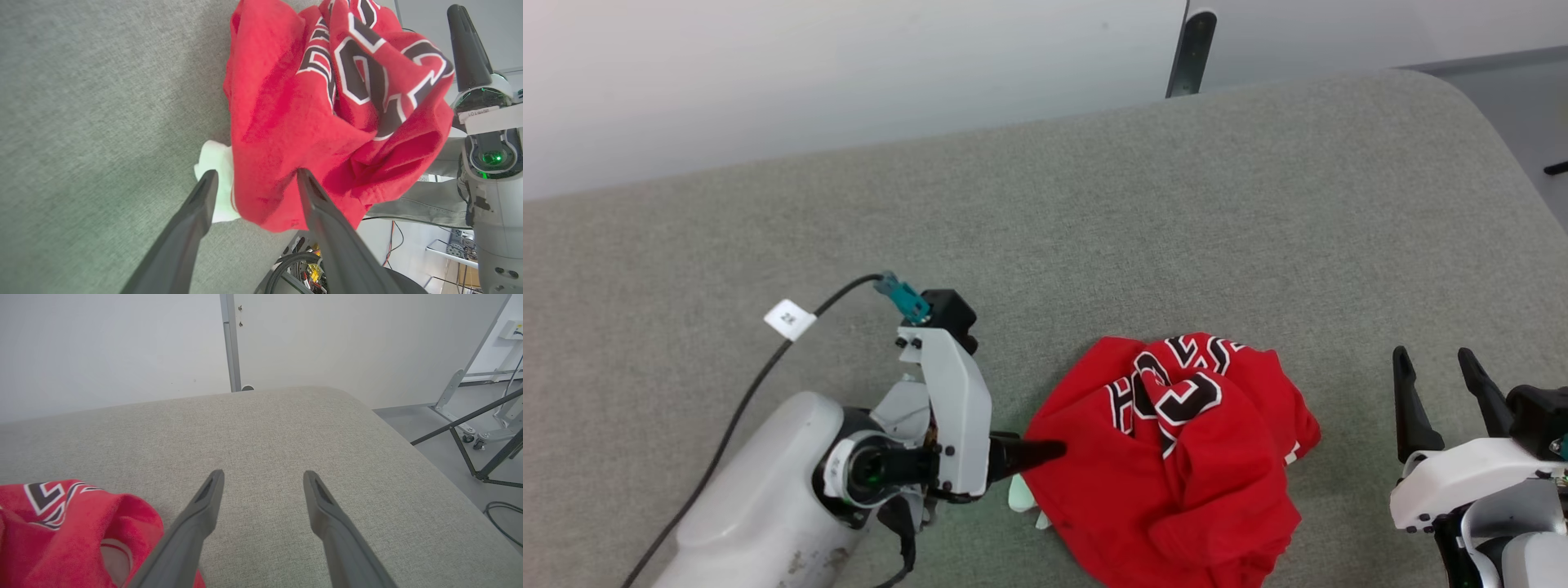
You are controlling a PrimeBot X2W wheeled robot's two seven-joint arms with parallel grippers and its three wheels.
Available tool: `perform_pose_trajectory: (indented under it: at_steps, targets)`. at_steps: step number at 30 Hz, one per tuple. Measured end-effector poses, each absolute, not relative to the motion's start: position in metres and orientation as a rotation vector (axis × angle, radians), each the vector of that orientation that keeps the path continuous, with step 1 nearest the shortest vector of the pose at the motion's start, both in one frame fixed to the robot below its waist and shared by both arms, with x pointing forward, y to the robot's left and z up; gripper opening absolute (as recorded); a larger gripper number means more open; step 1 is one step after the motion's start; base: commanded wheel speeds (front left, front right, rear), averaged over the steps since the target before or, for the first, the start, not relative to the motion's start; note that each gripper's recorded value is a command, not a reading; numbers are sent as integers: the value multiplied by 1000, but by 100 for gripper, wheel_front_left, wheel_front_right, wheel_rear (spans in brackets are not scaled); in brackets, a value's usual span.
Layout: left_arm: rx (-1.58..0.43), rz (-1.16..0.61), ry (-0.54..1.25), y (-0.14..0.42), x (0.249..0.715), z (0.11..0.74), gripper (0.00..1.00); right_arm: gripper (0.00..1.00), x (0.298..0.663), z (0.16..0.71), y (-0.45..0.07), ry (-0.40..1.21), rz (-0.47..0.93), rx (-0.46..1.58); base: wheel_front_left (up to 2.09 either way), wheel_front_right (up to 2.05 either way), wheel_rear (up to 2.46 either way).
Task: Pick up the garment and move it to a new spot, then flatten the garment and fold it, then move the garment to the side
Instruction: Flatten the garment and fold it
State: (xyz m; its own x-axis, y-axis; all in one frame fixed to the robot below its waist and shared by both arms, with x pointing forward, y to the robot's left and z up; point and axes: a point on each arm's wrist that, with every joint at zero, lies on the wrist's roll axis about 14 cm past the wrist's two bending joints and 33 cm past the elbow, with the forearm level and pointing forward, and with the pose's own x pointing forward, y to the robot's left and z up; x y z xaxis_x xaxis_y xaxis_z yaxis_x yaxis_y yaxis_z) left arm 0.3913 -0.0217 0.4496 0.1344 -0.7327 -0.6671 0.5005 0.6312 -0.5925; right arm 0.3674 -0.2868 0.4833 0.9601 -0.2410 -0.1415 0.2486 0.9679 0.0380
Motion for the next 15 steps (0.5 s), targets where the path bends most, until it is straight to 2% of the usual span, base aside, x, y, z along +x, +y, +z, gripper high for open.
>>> perform_pose_trajectory:
  at_steps: [4,5,7,11,15]
  targets:
    - [-257,-891,1163,-21,390,434,100,100,367,481,-289,145,-255,52,0,0,0]
    - [-264,-886,1183,-21,389,430,93,100,367,480,-290,147,-257,52,0,0,0]
    - [-310,-894,1217,-26,384,426,0,100,367,478,-290,153,-258,51,0,0,0]
    - [-334,-870,1254,-24,383,419,0,100,369,477,-290,155,-258,51,0,0,0]
    - [-328,-837,1215,-11,398,427,0,100,370,478,-290,152,-257,47,0,0,0]
